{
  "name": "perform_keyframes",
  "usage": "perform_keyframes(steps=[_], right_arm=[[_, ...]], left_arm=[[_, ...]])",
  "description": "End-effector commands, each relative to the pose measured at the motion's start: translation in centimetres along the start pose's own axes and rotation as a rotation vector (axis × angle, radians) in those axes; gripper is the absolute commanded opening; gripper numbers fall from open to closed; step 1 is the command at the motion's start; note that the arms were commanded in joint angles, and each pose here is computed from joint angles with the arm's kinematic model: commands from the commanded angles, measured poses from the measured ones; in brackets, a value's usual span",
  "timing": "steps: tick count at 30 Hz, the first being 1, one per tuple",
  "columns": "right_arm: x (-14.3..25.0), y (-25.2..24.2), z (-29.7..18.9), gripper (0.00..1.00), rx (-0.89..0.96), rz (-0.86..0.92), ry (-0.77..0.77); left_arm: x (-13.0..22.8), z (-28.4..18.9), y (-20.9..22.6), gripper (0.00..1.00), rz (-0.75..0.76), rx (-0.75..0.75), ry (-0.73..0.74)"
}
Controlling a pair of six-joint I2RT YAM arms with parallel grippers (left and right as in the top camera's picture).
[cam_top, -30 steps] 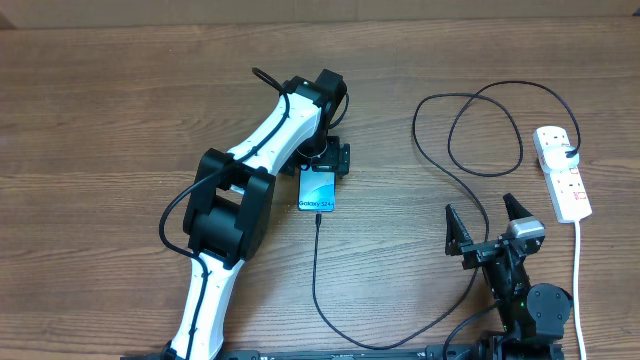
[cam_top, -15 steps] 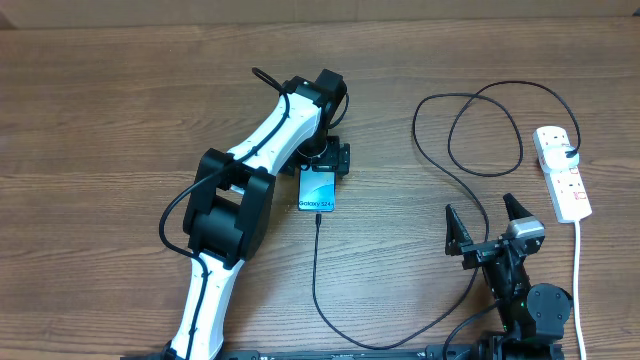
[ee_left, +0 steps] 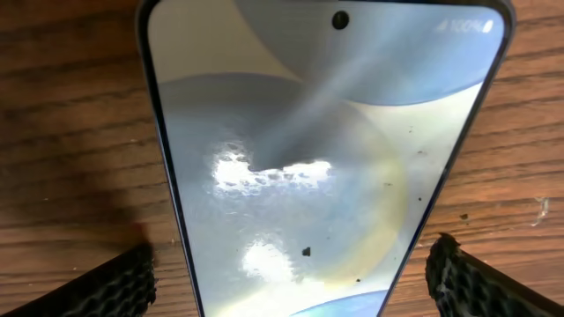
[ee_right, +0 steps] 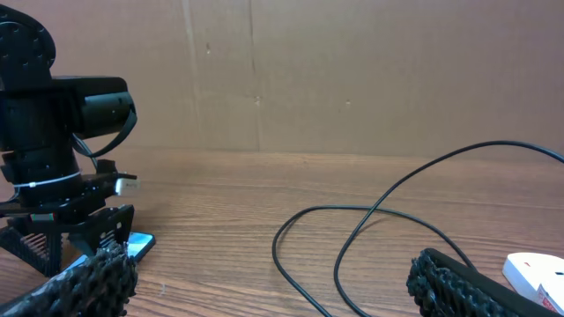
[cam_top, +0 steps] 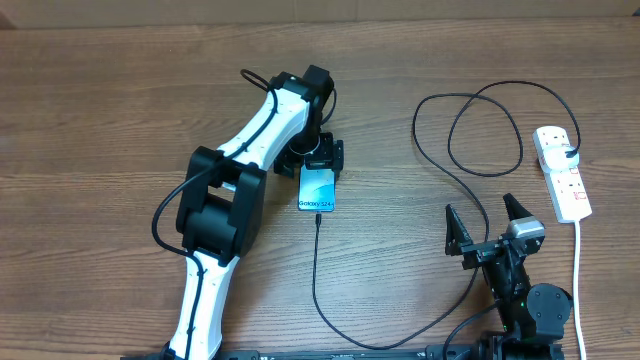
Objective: Plug charger to phone and switch on socket
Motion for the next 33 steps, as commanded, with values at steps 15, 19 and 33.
perform_keyframes(steps=[15,19,33], right_arm=[[0.2,-0.1,0.0,1.00,0.000,0.002,-0.004],[0.2,-0.1,0.0,1.00,0.000,0.002,-0.004],[0.2,-0.1,0.0,1.00,0.000,0.002,-0.004]], left_arm=[[0.3,3.3,0.4,0.98,-0.001,-0.026,0.040],[1.0,3.4,0.2,0.95,0.002,-0.032,0.067],[1.8,3.9,-0.6,0.84,0.006,-0.082,0.087]])
Point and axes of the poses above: each gripper's point midway between its finger pads, its own z axis out along the fingers, its own y axis along the line the jaws close on, x = y × z, the point moved 3 cm from there along -z, back along the fingers, and after that the axes turned 14 degrees about z, right-handed, at the moved point
